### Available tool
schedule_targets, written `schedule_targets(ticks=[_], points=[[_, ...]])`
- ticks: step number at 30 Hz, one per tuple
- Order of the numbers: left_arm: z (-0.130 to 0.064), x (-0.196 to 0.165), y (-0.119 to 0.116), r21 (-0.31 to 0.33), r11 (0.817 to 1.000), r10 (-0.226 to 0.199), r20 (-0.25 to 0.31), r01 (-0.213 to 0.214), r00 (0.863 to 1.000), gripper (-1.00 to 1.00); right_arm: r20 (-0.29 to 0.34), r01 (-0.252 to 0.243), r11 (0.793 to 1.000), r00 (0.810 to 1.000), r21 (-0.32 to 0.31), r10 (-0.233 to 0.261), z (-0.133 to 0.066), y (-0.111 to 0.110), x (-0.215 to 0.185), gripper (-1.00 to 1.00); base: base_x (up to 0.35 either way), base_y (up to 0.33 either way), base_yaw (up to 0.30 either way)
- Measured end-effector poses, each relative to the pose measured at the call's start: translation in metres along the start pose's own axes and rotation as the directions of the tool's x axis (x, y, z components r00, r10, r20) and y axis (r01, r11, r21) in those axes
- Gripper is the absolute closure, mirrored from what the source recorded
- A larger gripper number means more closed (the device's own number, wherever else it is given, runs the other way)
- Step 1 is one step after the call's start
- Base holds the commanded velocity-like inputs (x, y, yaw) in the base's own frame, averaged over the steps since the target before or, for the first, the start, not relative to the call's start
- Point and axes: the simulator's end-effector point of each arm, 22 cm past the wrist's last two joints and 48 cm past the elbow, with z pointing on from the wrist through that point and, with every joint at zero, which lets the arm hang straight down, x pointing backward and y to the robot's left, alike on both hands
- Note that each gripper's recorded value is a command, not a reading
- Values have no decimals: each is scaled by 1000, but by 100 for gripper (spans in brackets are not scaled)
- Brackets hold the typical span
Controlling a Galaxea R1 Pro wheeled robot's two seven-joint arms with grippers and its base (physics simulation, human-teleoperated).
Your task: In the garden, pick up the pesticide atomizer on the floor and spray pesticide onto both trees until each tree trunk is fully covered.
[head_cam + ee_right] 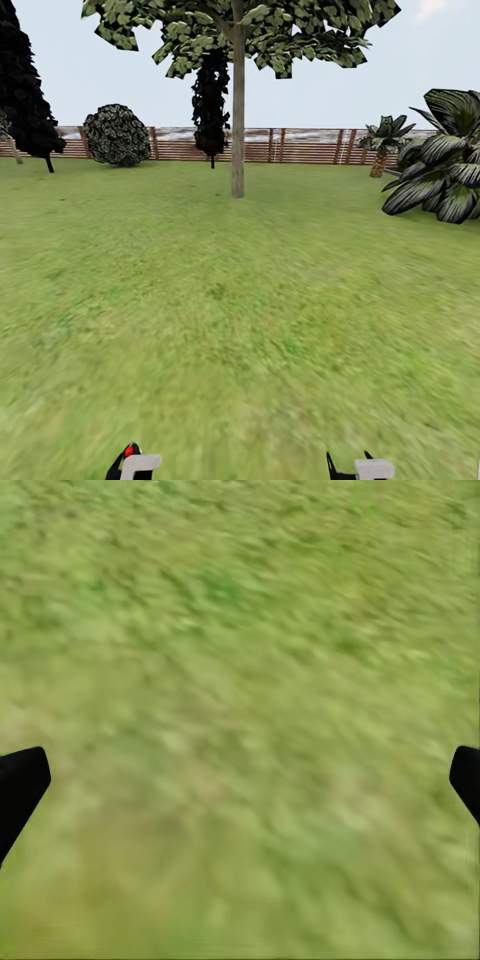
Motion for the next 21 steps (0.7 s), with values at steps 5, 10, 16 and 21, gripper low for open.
schedule_targets(ticks=[5, 10, 16, 21], points=[[0, 0, 0, 0, 1000, 0, 0, 0, 1000, 100, 0, 0, 1000, 1000, 0, 0, 0, 0, 0, -100, 339, 0, 0], [0, 0, 0, 0, 1000, 0, -1, 0, 1000, 100, 0, 0, 1000, 1000, 0, 0, 0, 0, 0, -100, 339, 0, 0], [0, 0, 0, 0, 1000, 0, -1, 0, 1000, 100, 0, 0, 1000, 1000, 0, 0, 0, 0, 0, -100, 339, 0, 0], [0, 0, 0, 0, 1000, 0, -1, 0, 1000, 100, 0, 0, 1000, 1000, 0, 0, 0, 0, 0, -100, 339, 0, 0]])
